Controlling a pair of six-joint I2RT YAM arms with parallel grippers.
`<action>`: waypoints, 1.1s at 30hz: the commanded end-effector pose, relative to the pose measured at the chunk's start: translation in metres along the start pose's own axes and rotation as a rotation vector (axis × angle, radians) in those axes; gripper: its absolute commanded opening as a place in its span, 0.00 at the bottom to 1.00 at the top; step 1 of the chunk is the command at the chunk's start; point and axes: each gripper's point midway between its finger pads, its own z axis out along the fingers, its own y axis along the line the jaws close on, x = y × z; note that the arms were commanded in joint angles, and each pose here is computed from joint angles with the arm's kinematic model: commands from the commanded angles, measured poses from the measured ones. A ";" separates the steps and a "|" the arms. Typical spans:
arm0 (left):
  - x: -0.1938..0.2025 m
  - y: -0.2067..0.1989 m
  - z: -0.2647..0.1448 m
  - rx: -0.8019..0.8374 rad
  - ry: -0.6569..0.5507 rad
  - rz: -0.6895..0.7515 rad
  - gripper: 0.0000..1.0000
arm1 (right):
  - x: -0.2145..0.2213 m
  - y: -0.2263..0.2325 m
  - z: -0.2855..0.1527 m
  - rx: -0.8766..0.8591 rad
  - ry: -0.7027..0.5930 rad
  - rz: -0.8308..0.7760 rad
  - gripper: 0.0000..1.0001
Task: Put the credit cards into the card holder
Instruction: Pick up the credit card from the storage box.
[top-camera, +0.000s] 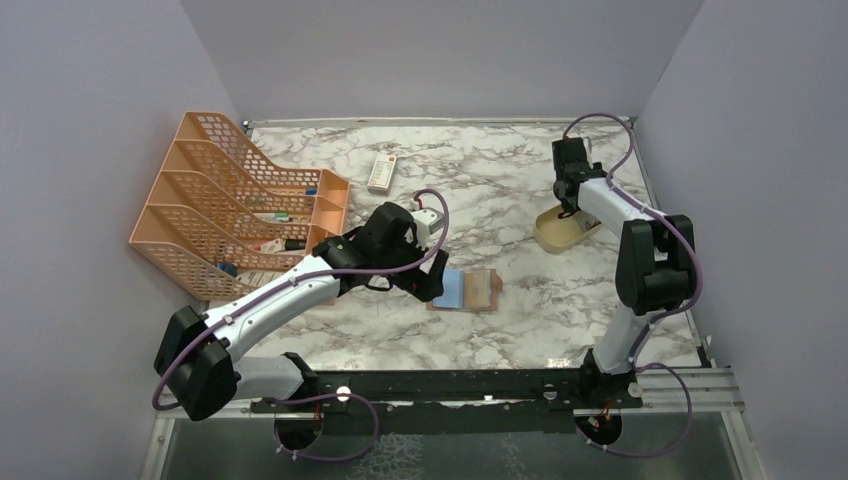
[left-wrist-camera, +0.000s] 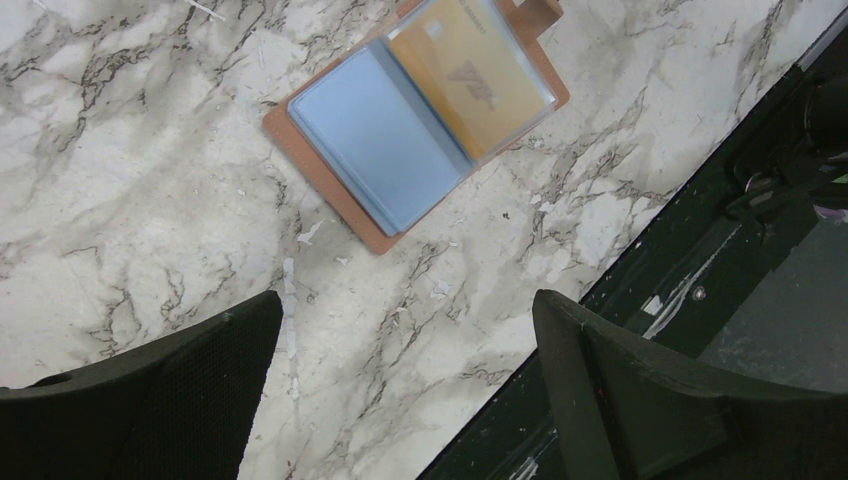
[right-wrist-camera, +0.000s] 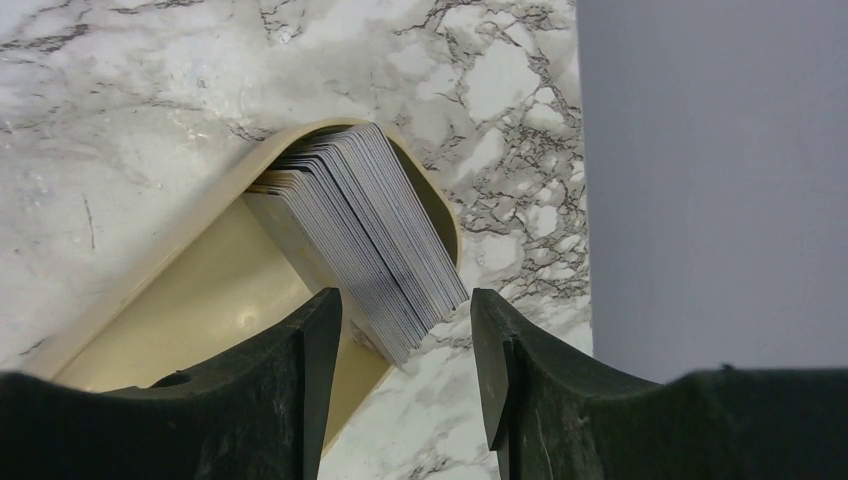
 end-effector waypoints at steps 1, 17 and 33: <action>-0.003 0.008 -0.009 -0.040 -0.034 0.032 0.99 | 0.001 0.007 0.016 0.016 0.019 -0.039 0.51; -0.003 0.014 -0.009 -0.052 -0.033 0.015 0.99 | -0.003 -0.003 0.021 0.087 0.017 0.002 0.48; -0.004 0.018 -0.010 -0.047 -0.038 -0.015 0.99 | -0.012 -0.008 0.015 0.087 -0.005 0.044 0.37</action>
